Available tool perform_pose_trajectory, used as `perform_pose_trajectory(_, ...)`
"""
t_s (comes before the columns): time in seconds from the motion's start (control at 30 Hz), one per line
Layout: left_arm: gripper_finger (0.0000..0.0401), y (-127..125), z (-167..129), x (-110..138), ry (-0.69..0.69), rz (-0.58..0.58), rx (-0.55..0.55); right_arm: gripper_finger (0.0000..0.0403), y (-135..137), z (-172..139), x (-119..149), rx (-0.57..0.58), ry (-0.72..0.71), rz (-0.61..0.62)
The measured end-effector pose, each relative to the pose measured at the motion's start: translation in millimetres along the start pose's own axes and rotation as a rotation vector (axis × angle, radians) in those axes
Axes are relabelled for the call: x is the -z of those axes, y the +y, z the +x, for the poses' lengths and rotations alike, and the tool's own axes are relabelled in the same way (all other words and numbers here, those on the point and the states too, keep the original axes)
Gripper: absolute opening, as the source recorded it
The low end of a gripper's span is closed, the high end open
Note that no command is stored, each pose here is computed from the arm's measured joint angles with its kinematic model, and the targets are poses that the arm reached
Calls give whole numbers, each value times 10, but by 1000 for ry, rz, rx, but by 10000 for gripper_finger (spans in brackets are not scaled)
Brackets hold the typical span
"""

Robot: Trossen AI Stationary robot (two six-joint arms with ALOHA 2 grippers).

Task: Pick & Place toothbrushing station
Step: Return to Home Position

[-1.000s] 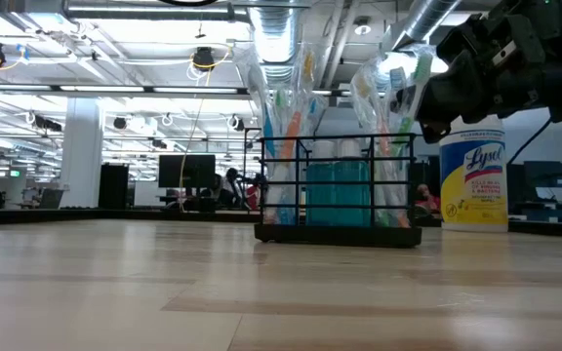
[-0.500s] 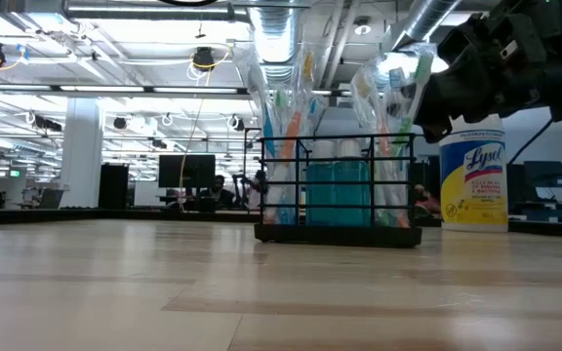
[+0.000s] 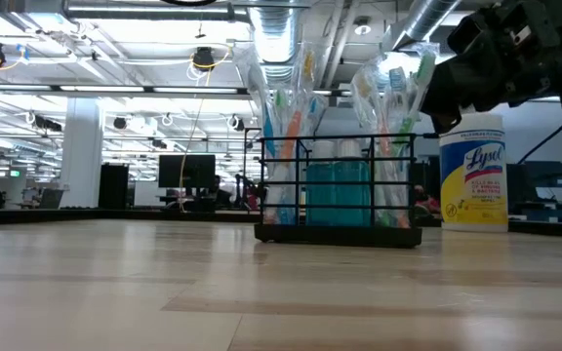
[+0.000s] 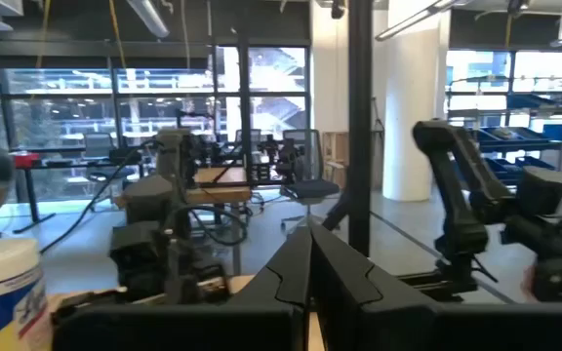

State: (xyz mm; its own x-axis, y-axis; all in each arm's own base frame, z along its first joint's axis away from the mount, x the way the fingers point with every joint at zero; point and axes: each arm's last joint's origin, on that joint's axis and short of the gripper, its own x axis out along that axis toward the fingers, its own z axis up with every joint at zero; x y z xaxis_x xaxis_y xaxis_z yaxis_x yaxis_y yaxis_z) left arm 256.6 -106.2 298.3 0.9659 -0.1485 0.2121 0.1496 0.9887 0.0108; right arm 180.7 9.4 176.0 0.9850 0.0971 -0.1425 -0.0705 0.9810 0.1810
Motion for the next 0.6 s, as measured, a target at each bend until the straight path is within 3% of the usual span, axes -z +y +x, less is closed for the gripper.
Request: perform_pose_trajectory(0.6, 0, -51, -14, 64, 66, 67, 22, 172, -59, -268, -130, 59, -26, -35)
